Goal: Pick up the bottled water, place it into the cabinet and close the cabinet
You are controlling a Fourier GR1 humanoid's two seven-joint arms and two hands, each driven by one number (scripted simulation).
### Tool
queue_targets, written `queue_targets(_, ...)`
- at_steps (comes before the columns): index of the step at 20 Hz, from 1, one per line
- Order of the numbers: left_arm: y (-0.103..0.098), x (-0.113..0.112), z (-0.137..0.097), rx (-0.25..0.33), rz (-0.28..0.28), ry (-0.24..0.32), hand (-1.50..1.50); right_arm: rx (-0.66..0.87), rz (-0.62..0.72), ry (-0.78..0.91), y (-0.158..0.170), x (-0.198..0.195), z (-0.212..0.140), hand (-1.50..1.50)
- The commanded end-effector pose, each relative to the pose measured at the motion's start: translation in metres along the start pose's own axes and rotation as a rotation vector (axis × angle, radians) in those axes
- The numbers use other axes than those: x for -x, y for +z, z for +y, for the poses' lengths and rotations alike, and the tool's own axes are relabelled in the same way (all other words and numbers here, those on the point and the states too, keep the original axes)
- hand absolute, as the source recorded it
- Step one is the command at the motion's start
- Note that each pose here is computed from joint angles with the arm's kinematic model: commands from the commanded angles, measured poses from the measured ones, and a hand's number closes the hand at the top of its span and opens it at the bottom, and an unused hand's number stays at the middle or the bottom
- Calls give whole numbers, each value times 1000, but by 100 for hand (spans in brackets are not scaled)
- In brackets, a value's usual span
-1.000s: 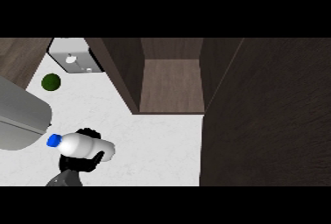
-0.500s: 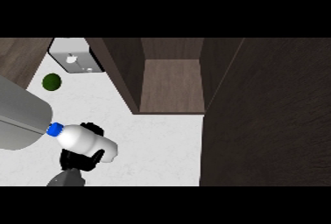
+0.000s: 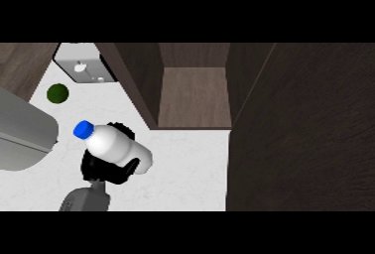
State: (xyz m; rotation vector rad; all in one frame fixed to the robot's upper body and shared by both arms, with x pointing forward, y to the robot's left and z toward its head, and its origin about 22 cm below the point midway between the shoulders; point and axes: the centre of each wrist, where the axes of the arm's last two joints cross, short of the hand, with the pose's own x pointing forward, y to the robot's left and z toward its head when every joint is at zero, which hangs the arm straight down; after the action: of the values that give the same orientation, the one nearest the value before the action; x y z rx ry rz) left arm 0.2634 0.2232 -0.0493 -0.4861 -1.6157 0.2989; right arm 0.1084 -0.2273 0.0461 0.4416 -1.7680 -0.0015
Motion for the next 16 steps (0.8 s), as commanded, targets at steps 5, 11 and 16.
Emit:
queue_targets(5,-45,-25,-63,10,-51,-78,150,-5,-10,-1,4,-3,-5,-150)
queue_targets(11,-78,-42,-127,27,-20,-116,150,-14,0,-10,-5,17,4,-150)
queue_targets(16,-93,-32,-140,10,-94,-276,150,-24,-4,-16,-9,9,8,-150)
